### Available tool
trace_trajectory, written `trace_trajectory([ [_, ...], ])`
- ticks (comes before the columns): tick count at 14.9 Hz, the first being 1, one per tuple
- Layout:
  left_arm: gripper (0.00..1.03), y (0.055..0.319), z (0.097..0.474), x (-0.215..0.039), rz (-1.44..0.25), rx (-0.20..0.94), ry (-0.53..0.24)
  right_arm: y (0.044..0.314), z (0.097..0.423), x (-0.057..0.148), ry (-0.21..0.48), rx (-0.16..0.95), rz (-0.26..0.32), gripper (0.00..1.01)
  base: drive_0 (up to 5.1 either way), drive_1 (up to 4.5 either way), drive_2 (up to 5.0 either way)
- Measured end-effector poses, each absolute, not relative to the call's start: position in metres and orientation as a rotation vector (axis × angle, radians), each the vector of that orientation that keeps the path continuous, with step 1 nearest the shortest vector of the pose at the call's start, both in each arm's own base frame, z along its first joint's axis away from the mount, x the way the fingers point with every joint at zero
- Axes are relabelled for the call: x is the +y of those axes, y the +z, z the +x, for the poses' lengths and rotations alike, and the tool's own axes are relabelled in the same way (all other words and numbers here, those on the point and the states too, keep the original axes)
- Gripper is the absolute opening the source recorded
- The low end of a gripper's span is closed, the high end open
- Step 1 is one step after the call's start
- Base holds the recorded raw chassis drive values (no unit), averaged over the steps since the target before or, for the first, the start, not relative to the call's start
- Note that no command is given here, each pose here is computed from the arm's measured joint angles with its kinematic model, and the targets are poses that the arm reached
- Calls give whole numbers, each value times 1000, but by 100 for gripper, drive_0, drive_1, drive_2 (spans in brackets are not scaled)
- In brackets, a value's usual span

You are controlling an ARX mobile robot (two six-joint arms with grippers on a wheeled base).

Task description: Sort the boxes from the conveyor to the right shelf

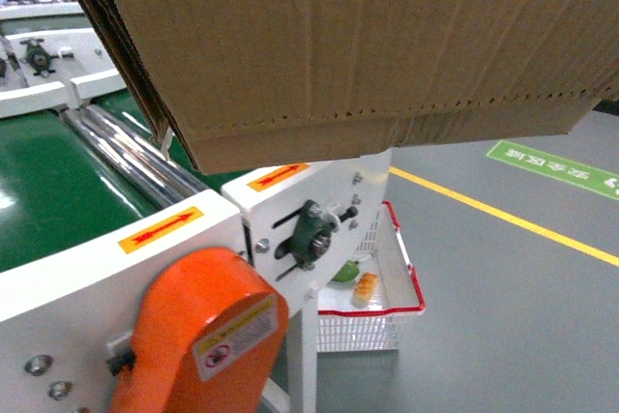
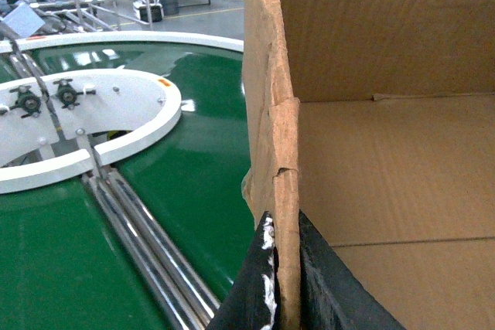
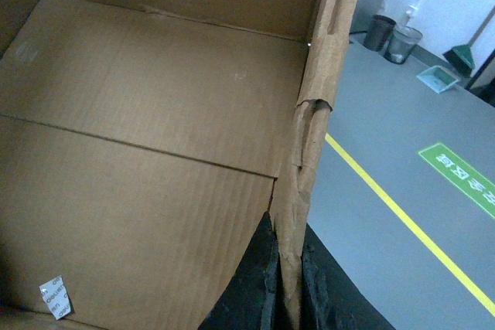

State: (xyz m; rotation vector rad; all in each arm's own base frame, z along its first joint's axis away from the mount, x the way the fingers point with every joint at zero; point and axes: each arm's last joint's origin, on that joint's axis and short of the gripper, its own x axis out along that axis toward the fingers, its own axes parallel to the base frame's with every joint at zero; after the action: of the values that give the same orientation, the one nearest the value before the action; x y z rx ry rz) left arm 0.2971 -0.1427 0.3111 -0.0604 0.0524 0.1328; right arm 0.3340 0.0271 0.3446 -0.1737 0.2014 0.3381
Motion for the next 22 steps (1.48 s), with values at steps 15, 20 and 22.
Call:
trace_trajectory([
  [15,3,312,294,-147,-63,49,112,348,332,21,320,194,-173,2,146,-293,-71],
  [20,3,311,297,-142,-59,54,131,348,332,27,337,188,-178,2,26,26,26],
  [22,3,311,297,-143,-59,54,125,348,332,27,335,189,-178,2,0,0,0],
])
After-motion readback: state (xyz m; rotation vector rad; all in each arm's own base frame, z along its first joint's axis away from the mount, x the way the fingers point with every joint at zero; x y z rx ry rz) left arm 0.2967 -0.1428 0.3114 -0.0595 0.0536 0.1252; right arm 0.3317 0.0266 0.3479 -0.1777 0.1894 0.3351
